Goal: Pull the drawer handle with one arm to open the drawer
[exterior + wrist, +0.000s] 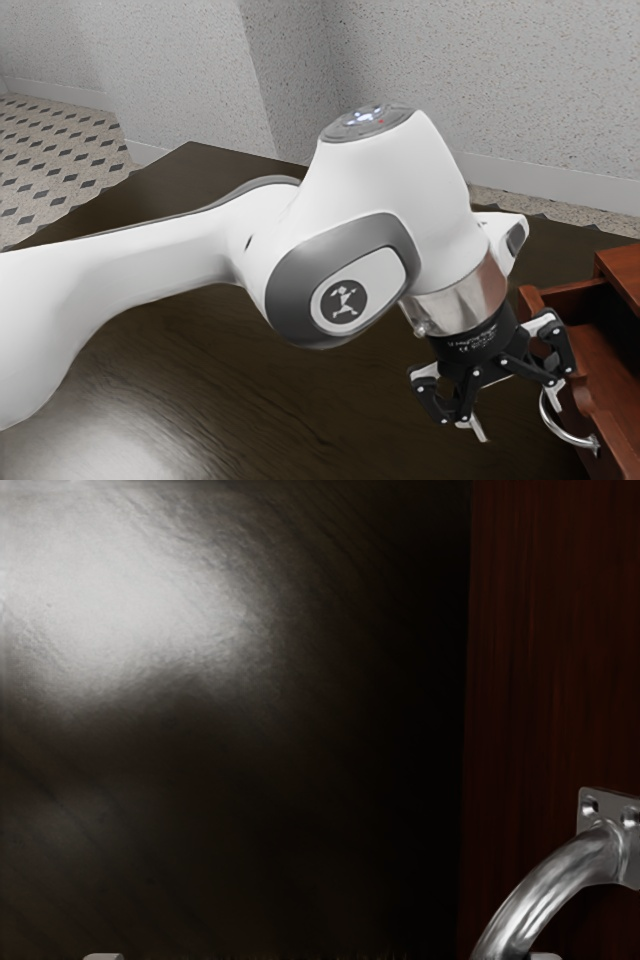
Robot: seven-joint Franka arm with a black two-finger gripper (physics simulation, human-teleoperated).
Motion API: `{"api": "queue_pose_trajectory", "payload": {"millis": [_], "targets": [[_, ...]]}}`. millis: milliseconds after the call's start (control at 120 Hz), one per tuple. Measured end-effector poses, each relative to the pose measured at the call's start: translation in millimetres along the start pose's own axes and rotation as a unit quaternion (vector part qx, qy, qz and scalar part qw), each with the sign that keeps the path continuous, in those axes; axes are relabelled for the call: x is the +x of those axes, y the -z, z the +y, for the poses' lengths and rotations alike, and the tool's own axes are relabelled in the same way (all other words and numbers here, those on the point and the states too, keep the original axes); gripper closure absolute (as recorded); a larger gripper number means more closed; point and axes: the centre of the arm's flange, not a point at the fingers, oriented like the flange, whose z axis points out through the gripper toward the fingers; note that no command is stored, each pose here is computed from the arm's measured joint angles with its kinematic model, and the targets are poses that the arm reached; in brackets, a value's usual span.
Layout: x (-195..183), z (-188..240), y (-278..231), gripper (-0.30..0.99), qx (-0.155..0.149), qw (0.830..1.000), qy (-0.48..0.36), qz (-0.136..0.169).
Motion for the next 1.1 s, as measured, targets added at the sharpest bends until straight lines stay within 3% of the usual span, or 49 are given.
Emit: {"api": "queue_pose_trajectory", "payload": {"millis": [1100], "targets": [[-1.1, -57.3, 14.9, 0.19, -0.009, 1.000, -0.002, 0.006]]}}
